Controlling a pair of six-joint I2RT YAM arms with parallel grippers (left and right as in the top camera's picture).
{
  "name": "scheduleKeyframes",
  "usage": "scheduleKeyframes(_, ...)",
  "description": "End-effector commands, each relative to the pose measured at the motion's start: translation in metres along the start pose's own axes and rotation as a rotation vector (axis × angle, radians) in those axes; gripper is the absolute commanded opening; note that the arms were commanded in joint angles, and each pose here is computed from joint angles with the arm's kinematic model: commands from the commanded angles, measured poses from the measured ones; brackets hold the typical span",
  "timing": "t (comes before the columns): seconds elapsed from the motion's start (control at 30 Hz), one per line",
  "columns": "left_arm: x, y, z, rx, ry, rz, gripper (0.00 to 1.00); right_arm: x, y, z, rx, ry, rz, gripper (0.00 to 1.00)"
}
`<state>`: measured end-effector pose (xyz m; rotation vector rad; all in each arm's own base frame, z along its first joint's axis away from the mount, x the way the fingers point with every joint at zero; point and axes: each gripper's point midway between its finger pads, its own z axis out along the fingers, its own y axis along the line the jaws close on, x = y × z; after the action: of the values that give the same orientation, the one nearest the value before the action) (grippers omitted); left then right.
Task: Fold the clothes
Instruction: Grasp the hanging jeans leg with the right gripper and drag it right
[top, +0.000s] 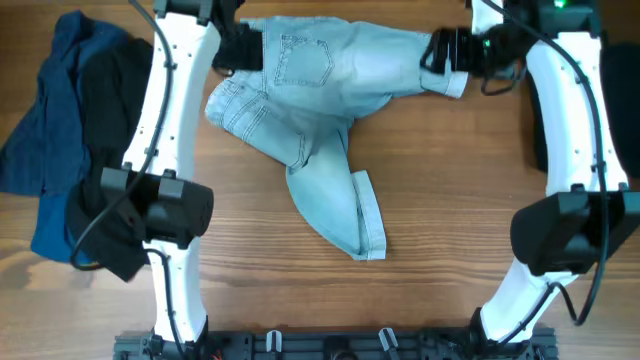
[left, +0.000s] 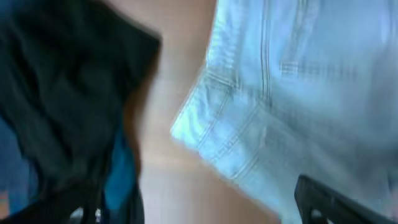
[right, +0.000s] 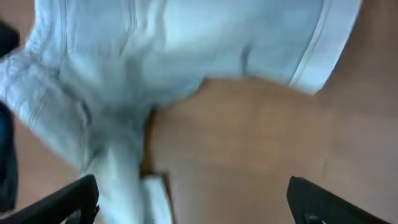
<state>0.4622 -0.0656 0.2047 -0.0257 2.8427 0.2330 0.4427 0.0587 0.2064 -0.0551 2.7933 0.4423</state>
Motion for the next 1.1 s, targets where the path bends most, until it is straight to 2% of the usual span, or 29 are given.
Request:
scheduleKeyframes(0.0, 0.019, -0.007, -0.007, 0.07, 0.078, -0.046, 1.0, 0.024, 0.011, 0.004, -0.046, 0.105, 0.025, 0.95)
scheduleKeyframes(0.13, 0.028, -0.003, -0.019, 0.073, 0.094, -0.07, 1.0, 0.046, 0.03, -0.006, -0.056, 0.171, 0.013, 0.92)
scheduleKeyframes(0.27, 0.028, 0.001, -0.048, 0.097, 0.029, -0.081, 1.0, 0.067, 0.061, -0.017, -0.055, 0.21, -0.056, 0.92)
scheduleKeyframes(0.4, 0.026, 0.012, -0.073, 0.106, -0.037, -0.101, 1.0, 0.092, 0.08, -0.007, 0.015, 0.263, -0.095, 0.92)
scheduleKeyframes(0.63, 0.024, 0.036, -0.077, 0.095, -0.054, -0.15, 1.0, 0.137, 0.096, 0.066, 0.05, 0.355, -0.089, 0.9)
scheduleKeyframes(0.73, 0.022, 0.038, -0.077, 0.094, -0.062, -0.156, 1.0, 0.155, 0.086, 0.102, 0.066, 0.363, -0.08, 0.78)
scheduleKeyframes(0.97, 0.017, 0.037, -0.078, 0.099, -0.082, -0.16, 1.0, 0.157, 0.07, 0.145, 0.063, 0.278, -0.093, 0.73)
scheduleKeyframes(1.07, 0.017, 0.036, -0.078, 0.103, -0.08, -0.158, 1.0, 0.152, 0.069, 0.164, 0.04, 0.21, -0.104, 0.63)
